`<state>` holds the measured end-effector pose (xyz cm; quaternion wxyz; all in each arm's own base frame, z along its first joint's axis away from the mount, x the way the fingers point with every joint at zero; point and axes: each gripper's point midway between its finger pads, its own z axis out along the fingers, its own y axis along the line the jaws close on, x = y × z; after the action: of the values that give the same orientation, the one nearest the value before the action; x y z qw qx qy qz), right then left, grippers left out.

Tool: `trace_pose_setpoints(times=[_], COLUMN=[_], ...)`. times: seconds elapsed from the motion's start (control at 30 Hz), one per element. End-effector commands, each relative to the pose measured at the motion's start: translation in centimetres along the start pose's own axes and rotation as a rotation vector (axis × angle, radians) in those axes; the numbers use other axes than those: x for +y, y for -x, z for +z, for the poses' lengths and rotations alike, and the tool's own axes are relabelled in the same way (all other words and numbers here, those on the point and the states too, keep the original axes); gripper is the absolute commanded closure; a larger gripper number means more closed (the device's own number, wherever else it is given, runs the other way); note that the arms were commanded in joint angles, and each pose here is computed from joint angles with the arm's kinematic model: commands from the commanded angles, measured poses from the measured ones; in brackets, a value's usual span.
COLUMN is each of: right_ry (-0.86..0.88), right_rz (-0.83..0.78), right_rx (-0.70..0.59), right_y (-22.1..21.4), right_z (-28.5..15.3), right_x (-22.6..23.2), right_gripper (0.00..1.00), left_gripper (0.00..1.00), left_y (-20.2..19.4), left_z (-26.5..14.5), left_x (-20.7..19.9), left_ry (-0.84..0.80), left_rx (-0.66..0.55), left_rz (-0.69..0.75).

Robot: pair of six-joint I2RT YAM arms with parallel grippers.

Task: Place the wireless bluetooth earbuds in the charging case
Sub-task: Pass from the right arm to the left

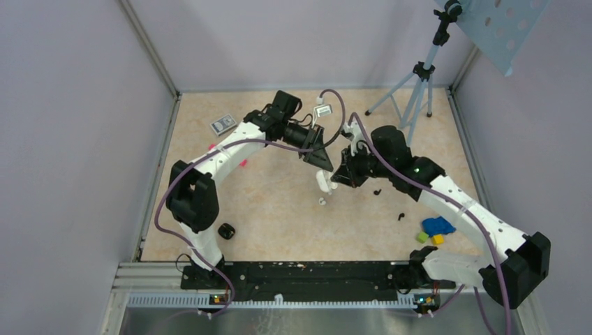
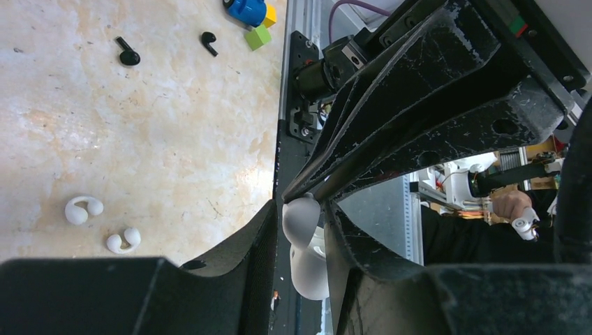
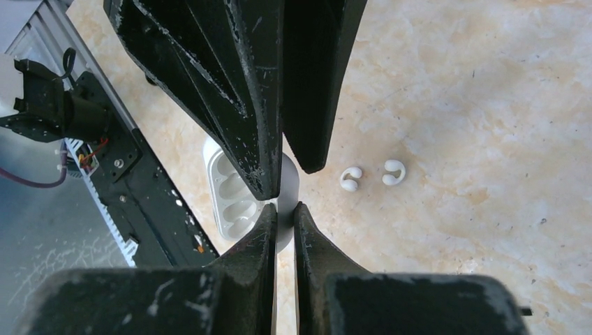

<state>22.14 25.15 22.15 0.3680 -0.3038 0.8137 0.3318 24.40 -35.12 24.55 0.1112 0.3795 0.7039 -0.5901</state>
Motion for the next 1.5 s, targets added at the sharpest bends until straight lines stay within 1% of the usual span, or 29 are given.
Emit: trace_pose_setpoints(times=[0.0, 0.13, 0.3, 0.37, 0.43, 0.6, 0.83, 1.1, 1.27, 1.47], right_ry=[0.017, 0.012, 0.032, 0.036, 0.051, 0.06, 0.044, 0.043, 0.002, -0.033], right_rz=[-0.052, -0.08, -0.088, -0.083, -0.076, -0.066, -0.062, -0.041, -0.024, 0.003], right_rx=[-0.037, -0.025, -0.031, -0.033, -0.029, -0.029, -0.04, -0.021, -0.014, -0.026], right_y=[2.6, 2.9, 3.4, 3.5, 3.4, 3.4, 3.6, 2.9, 2.7, 2.5], right_z=[-0.3, -0.4, -0.4, -0.3, -0.1, 0.2, 0.1, 0.5, 0.3, 0.0], right_x=[0.8, 0.7, 1.1, 1.1, 1.3, 1.4, 1.2, 1.0, 0.4, -0.1], right_gripper=[1.0, 1.0, 1.0, 1.0, 1.0, 1.0, 1.0, 1.0, 1.0, 0.97], left_gripper=[0.63, 0.63, 0.58, 0.58, 0.6, 0.73, 0.99, 1.0, 1.0, 1.0], left_y=[0.6, 0.7, 0.6, 0.7, 0.7, 0.9, 0.9, 0.9, 0.7, 0.5], left_z=[0.0, 0.0, 0.0, -0.1, -0.1, -0.2, -0.2, -0.3, -0.3, -0.3], left_x=[-0.7, -0.6, -0.6, -0.8, -0.8, -1.1, -0.9, -1.0, -1.2, -0.8], left_ry=[-0.021, -0.023, -0.025, -0.026, -0.024, -0.032, -0.015, -0.012, -0.016, 0.0], left_rx=[0.001, 0.006, 0.01, 0.008, 0.007, 0.005, 0.005, 0.002, 0.002, 0.006], left_rz=[0.044, 0.036, 0.045, 0.058, 0.058, 0.062, 0.067, 0.065, 0.067, 0.063])
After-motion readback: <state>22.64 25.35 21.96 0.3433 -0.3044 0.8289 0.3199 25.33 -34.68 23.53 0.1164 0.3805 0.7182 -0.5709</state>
